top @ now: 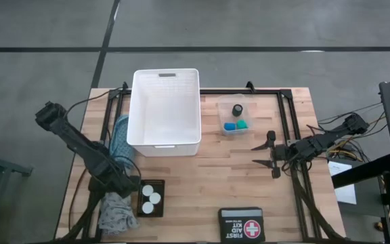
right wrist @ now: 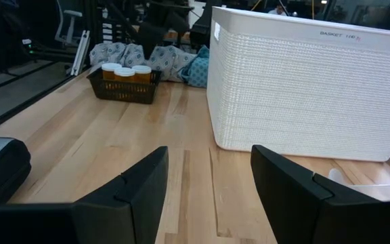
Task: Pick & place medical supplies in basket/bin
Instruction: Put the light gray patient gown into the white bin
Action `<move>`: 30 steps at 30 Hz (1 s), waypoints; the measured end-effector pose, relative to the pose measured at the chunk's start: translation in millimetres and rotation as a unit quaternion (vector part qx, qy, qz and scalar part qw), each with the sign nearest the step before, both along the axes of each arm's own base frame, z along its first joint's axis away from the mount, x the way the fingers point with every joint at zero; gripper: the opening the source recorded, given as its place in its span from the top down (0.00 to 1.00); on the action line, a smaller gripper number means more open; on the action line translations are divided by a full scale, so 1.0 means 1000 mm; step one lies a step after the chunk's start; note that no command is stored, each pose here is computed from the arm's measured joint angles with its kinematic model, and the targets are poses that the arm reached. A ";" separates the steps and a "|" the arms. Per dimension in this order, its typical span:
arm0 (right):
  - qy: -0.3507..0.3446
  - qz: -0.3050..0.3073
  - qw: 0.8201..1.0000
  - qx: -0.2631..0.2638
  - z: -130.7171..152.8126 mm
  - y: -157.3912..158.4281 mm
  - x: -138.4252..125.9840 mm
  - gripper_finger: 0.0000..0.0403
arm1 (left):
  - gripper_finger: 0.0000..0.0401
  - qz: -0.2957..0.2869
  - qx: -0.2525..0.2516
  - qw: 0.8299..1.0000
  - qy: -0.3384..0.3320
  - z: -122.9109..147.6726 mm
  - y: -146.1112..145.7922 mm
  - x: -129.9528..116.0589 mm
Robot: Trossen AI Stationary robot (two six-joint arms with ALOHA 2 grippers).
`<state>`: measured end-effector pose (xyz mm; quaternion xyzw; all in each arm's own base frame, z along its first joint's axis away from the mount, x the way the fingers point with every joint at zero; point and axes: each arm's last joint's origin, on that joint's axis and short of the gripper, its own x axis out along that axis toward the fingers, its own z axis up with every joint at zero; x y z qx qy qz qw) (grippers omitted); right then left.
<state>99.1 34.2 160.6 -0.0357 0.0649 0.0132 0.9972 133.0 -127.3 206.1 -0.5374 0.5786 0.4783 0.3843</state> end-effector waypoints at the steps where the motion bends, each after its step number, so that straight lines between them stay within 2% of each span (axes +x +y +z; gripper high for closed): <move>1: 0.000 0.000 1.000 0.000 0.000 0.000 0.000 0.49 | 0.08 0.000 -0.001 1.000 -0.007 -0.004 0.000 0.000; 8: 0.000 0.000 1.000 0.000 0.000 0.000 0.000 0.49 | 0.07 -0.008 0.003 1.000 -0.029 -0.021 0.002 -0.001; 19: 0.000 0.000 1.000 0.000 0.000 0.000 0.000 0.49 | 0.07 -0.012 -0.006 1.000 0.001 -0.048 0.010 -0.012; 26: 0.000 0.000 1.000 0.000 0.000 0.000 0.000 0.49 | 0.07 -0.015 -0.034 0.999 0.017 -0.073 0.016 -0.022; 30: 0.000 0.000 1.000 0.000 0.000 0.000 0.000 0.49 | 0.08 -0.017 -0.048 0.999 0.019 -0.079 0.018 -0.024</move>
